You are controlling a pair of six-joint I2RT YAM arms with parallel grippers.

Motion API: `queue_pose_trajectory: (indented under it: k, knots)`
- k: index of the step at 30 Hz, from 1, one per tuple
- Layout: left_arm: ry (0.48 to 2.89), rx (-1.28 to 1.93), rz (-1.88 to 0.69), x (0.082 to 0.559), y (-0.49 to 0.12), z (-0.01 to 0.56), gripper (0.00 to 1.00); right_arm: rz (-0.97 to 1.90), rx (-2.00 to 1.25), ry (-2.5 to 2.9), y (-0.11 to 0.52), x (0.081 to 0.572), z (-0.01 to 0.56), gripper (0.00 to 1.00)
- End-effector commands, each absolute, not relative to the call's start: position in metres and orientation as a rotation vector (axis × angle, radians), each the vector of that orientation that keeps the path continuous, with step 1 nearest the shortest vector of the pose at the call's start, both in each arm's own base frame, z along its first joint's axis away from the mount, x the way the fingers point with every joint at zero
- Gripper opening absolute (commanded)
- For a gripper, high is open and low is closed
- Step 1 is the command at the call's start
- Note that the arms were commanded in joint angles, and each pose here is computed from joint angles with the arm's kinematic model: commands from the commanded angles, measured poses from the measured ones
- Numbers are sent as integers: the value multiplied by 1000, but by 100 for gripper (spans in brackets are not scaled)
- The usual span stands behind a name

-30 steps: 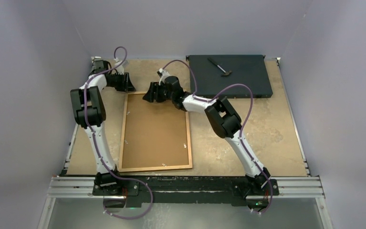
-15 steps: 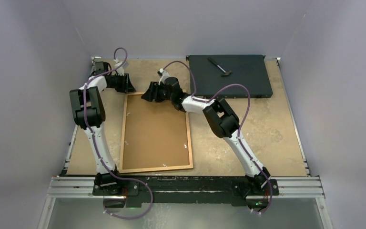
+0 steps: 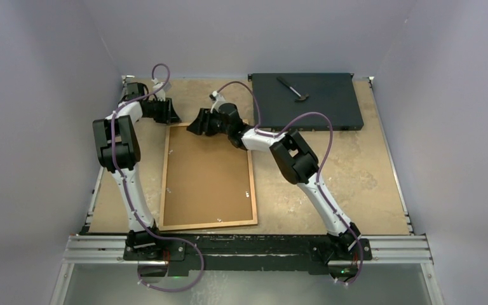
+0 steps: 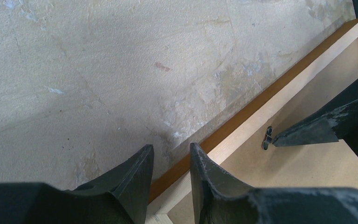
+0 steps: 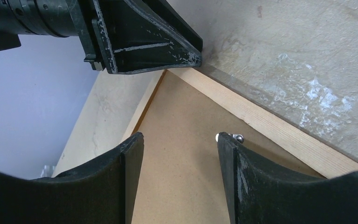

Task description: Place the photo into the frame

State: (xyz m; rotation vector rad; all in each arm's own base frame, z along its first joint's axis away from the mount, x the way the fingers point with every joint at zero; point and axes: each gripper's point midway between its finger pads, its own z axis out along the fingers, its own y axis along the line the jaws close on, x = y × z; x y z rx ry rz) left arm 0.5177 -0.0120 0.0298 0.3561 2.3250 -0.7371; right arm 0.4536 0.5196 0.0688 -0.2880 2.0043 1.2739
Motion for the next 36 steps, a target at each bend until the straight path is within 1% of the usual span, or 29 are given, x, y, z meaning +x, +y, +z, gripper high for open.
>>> queue_pose_trajectory:
  k: [1,8,15,20,27,36]
  knots:
    - [2415,331,-749,496,-15,14,33,1295,-284,1963,528,458,75,62]
    - [2412,332,-742,497,-14,15,32,1242,-275,1968,515,452,81,61]
    - [2411,326,-742,497,-14,15,31,1196,-305,1985,519,446,78,62]
    - [2412,328,-745,495,-14,15,30,1159,-306,2002,525,452,71,62]
    - [2407,335,-751,494,-16,17,29,1088,-298,2001,531,463,75,62]
    - [2404,343,-754,493,-16,20,29,1072,-299,2018,535,462,65,62]
